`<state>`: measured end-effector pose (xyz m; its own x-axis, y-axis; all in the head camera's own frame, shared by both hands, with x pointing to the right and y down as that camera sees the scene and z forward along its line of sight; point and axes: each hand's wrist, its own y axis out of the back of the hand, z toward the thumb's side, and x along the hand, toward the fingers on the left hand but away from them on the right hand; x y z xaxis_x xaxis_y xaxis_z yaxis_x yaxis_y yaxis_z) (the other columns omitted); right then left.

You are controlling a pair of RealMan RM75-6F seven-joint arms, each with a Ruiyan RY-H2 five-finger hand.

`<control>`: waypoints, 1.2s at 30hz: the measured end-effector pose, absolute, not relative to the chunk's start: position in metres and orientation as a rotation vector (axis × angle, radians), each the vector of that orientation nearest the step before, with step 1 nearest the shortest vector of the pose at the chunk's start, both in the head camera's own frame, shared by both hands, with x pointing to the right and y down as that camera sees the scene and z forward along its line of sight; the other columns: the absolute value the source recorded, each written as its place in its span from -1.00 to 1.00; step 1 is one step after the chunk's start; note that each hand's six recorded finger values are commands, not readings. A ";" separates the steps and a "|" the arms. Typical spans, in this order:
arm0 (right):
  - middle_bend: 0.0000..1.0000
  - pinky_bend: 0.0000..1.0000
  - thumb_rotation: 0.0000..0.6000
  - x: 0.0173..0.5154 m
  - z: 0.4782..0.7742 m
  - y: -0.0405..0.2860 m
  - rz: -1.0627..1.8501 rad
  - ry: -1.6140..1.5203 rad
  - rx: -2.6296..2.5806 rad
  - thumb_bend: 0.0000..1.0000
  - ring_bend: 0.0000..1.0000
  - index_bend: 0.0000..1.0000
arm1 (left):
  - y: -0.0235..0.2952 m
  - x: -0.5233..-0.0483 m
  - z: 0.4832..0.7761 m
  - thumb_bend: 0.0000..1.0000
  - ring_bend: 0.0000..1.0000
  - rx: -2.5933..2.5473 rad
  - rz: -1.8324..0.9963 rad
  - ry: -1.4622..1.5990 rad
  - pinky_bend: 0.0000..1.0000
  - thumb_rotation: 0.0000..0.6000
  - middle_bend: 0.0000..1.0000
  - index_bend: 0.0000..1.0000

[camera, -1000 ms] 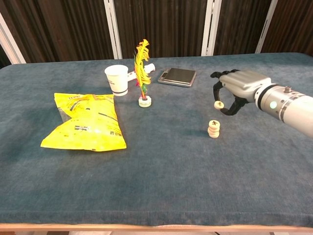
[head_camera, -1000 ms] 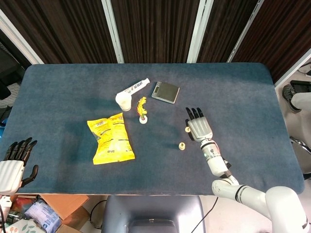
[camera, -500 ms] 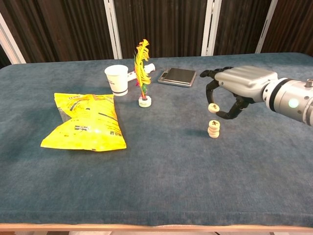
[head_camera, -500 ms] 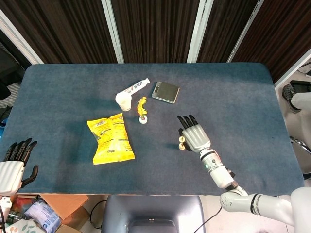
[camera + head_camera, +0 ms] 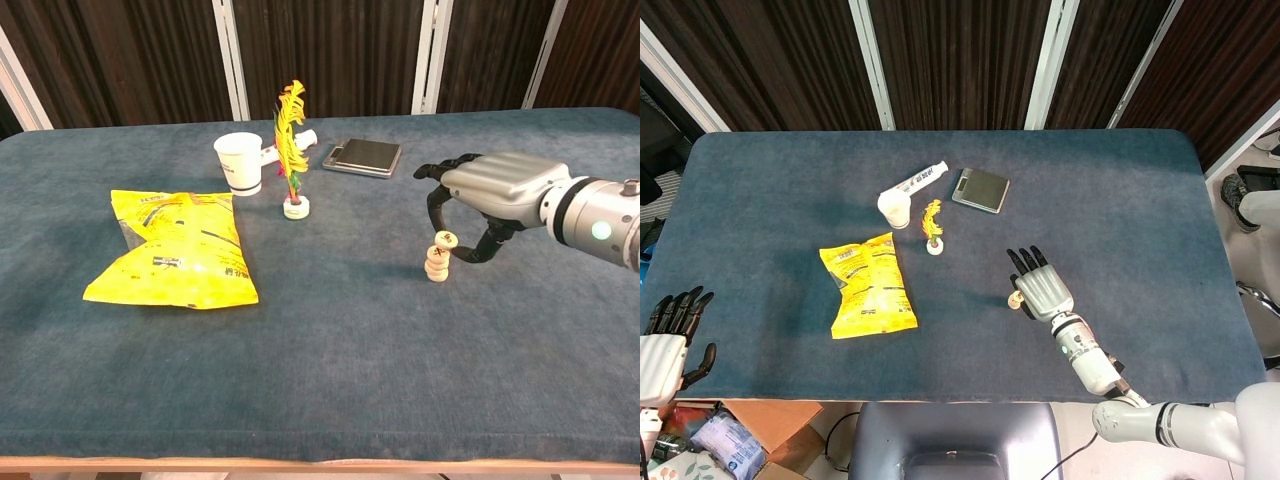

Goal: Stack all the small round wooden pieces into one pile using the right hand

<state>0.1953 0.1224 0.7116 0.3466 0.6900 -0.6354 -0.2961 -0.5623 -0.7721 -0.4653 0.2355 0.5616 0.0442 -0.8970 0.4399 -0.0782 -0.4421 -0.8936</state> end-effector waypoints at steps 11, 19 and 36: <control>-0.74 -0.92 1.00 0.190 0.717 0.125 1.368 -0.342 -1.708 -0.05 -1.00 0.32 | 0.237 -0.466 0.559 0.00 -1.00 -1.623 -1.472 1.009 -0.93 1.00 -0.97 -1.00; -0.74 -0.92 1.00 0.187 0.718 0.126 1.365 -0.339 -1.720 -0.05 -1.00 0.07 | 0.239 -0.466 0.556 0.01 -1.00 -1.620 -1.469 1.011 -0.93 1.00 -0.97 -1.00; -1.00 -1.00 1.00 0.221 0.676 0.129 1.337 -0.480 -1.659 -0.23 -1.00 -0.75 | 0.242 -0.468 0.552 0.01 -1.00 -1.618 -1.471 1.015 -0.94 1.00 -0.97 -1.00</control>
